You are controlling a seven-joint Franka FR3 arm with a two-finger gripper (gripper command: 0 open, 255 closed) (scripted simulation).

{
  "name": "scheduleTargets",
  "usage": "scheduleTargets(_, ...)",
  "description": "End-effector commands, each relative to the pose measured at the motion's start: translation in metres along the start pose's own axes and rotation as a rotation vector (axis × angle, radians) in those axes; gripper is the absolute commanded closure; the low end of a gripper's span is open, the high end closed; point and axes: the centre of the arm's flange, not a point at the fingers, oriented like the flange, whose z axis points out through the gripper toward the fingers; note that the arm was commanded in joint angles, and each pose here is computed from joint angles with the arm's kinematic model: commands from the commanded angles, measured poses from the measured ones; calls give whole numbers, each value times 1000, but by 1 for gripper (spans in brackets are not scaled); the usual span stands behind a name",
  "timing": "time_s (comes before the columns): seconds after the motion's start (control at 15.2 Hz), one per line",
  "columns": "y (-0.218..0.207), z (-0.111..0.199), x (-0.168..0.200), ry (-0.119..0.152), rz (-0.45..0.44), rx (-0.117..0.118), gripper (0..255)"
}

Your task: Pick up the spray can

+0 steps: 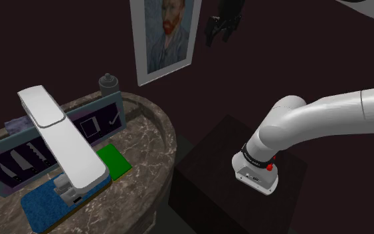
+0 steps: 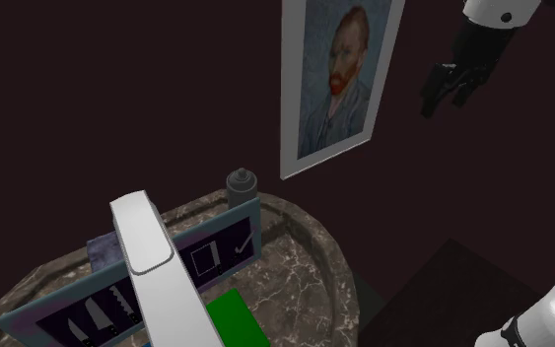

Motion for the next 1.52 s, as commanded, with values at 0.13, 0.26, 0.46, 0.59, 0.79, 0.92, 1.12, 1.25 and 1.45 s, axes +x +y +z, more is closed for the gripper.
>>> scheduleTargets(0.13,-25,5,6,-4,4,2,0)
scheduleTargets(0.26,-50,10,12,-8,8,4,0)
scheduleTargets(0.46,-88,17,21,-14,15,7,0)
scheduleTargets(0.59,-113,21,27,-19,19,9,0)
scheduleTargets(0.79,-151,29,36,-25,25,11,0)
scheduleTargets(0.92,-176,33,42,-29,29,13,0)
scheduleTargets(1.12,-213,40,52,-35,36,16,0)
scheduleTargets(1.25,-238,45,58,-39,40,18,0)
scheduleTargets(1.45,-276,52,68,-46,46,21,0)
